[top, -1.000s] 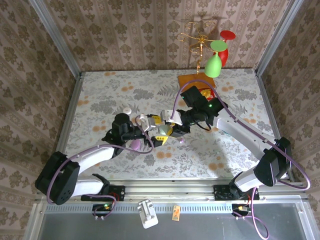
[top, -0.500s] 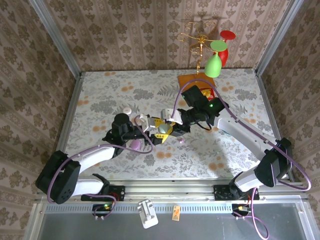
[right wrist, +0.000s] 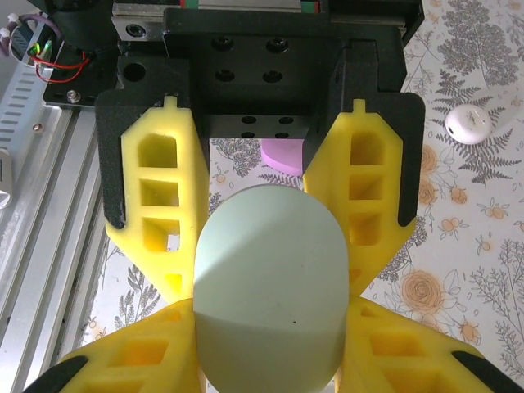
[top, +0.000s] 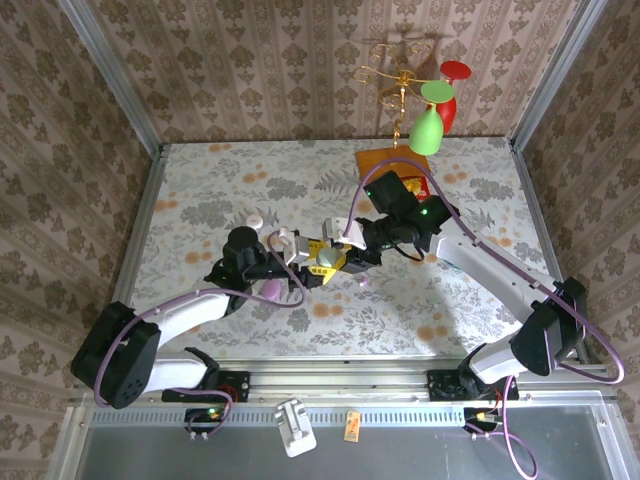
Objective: Insert the wireless bluetooth earbuds into the charging case
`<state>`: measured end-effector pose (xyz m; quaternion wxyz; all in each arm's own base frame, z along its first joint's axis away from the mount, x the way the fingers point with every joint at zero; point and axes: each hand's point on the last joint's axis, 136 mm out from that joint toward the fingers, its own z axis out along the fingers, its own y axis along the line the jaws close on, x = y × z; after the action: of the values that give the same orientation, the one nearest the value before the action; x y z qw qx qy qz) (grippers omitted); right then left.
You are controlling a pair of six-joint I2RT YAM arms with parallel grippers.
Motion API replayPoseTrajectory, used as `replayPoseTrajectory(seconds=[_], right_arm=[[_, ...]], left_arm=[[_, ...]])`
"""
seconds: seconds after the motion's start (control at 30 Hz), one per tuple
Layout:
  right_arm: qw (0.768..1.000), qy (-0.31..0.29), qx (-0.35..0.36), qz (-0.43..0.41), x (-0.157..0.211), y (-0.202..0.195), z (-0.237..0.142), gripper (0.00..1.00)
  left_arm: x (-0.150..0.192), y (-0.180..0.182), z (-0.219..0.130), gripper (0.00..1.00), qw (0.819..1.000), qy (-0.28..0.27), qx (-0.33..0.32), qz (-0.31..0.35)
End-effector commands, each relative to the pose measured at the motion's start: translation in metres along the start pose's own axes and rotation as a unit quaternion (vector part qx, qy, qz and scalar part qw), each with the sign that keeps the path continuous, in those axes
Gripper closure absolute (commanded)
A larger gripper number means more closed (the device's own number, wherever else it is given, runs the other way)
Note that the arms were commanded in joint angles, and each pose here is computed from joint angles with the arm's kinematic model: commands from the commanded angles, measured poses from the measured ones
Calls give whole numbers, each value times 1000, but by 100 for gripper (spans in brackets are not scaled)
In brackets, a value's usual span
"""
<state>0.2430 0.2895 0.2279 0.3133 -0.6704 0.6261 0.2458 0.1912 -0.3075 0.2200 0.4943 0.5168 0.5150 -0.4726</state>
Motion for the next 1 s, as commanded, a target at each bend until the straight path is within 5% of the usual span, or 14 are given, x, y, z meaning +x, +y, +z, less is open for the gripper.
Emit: replayPoseTrajectory(seconds=[0.0, 0.8, 0.97], right_arm=[[1000, -9, -5, 4, -1, 7, -7, 66], [1000, 1, 14, 3, 7, -1, -8, 66], [1000, -4, 12, 2, 5, 0, -9, 66]], left_arm=[[-17, -5, -3, 56, 1000, -17, 5, 21], [-33, -11, -4, 48, 999, -32, 18, 22], [-31, -11, -3, 54, 999, -29, 23, 18]])
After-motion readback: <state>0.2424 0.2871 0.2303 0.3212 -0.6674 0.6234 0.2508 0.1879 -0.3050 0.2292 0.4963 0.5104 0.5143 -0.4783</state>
